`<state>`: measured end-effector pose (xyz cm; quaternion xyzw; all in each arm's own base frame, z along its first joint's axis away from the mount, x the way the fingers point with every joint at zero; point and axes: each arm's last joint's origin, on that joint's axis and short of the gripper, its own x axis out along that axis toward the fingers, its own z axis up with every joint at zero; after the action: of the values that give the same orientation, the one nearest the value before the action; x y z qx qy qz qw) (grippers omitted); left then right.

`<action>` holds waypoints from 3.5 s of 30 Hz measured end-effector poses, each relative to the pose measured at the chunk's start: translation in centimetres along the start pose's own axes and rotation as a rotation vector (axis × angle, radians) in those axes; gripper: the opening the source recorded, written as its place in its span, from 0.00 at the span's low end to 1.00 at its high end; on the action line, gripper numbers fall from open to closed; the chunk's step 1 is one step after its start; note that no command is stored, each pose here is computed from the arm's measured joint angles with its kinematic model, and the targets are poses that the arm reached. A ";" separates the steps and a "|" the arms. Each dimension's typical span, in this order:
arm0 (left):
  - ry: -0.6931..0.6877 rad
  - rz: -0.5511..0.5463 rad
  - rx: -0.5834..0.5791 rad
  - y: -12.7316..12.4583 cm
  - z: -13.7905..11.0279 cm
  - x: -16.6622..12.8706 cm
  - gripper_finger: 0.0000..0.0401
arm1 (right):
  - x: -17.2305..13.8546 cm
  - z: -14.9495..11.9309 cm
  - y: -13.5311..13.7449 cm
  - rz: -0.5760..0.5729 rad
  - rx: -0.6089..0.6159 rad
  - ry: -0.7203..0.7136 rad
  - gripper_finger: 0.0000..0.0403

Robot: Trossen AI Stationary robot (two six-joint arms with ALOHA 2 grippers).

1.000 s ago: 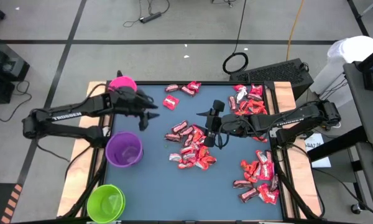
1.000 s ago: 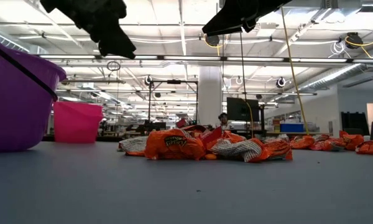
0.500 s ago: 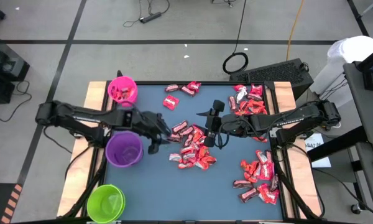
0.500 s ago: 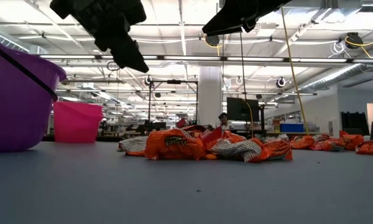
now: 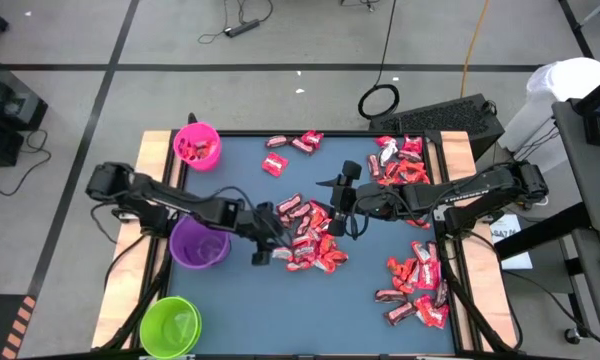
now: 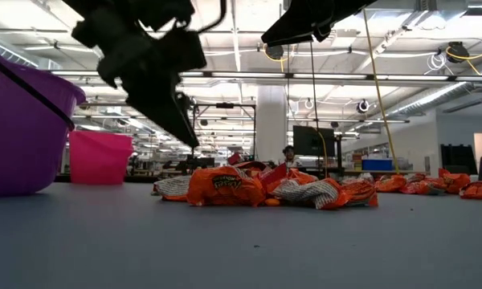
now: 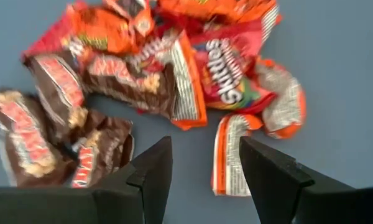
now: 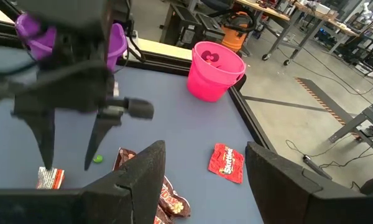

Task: Organize candy in baskets
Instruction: Put the orange chocolate into the pink bucket

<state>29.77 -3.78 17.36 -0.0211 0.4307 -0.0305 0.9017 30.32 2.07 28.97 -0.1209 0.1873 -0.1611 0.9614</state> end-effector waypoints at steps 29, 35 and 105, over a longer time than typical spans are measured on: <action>0.031 -0.159 0.020 -1.8 -0.6 2.1 0.48 | 0.0 0.0 0.0 0.000 0.000 0.000 0.52; 0.058 -0.102 0.042 -2.3 -1.3 3.3 0.48 | 0.0 0.0 0.0 0.000 0.000 0.001 0.52; -0.140 0.775 -0.096 6.2 -2.0 -17.1 0.19 | 0.0 0.0 0.0 0.000 0.000 0.001 0.52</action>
<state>17.71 3.62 28.94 0.0987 0.3451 0.3337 0.8716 30.33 2.07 28.96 -0.1210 0.1876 -0.1611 0.9614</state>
